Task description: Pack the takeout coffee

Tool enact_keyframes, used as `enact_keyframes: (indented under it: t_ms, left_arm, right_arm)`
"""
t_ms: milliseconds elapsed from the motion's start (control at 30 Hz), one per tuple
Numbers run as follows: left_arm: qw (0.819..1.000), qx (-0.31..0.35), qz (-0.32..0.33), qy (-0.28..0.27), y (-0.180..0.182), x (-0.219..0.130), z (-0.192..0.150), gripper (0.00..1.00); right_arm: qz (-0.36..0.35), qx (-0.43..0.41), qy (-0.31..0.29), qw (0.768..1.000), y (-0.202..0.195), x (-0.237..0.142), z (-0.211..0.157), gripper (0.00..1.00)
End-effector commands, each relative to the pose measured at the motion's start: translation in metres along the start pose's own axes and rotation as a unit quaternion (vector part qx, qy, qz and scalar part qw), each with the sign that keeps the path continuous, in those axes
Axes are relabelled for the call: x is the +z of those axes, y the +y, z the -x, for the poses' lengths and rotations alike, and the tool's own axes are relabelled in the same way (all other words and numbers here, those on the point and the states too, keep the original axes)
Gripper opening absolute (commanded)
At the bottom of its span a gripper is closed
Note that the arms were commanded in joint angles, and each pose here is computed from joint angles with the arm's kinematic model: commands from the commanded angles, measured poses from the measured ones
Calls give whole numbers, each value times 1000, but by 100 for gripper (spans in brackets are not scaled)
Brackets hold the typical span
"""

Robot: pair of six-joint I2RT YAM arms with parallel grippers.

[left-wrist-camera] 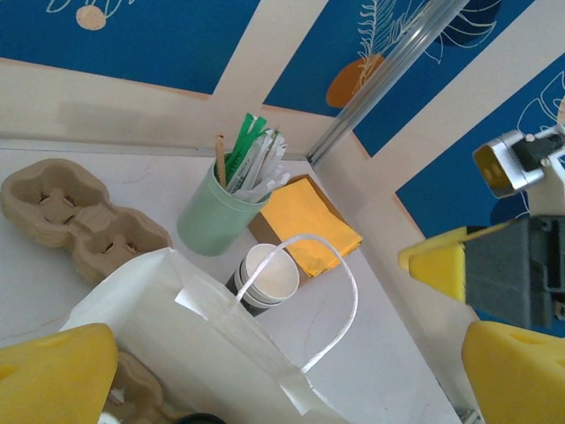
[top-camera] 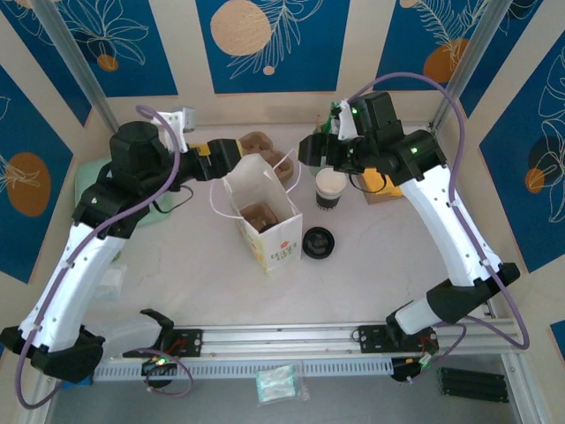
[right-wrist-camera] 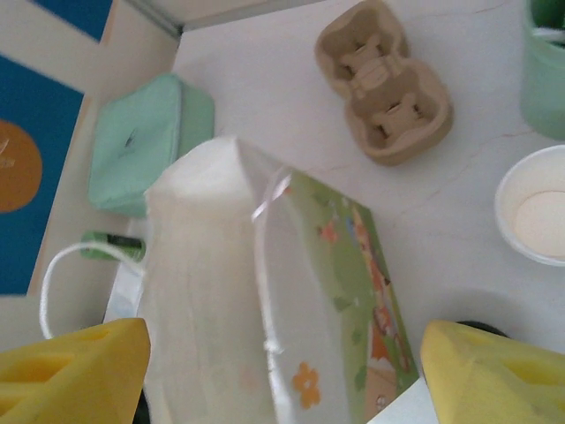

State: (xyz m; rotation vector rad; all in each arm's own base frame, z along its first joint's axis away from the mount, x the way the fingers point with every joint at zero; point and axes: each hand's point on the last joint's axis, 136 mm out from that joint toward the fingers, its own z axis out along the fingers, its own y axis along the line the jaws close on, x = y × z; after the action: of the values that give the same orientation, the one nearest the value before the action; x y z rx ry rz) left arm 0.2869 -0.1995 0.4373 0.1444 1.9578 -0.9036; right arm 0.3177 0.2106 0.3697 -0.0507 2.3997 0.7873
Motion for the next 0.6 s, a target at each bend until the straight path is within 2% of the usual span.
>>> enact_keyframes:
  t_ms: [0, 300, 567]
  left_arm:
    - [1000, 13, -29, -2, -19, 11, 7, 99]
    - [997, 54, -43, 35, -53, 64, 3, 99]
    - [992, 89, -51, 75, -78, 111, -16, 99]
  right_arm:
    - [0, 48, -23, 999, -23, 4, 22, 80]
    - [-51, 134, -23, 989, -111, 37, 60, 72]
    - [-91, 118, -2, 989, -145, 80, 80, 64]
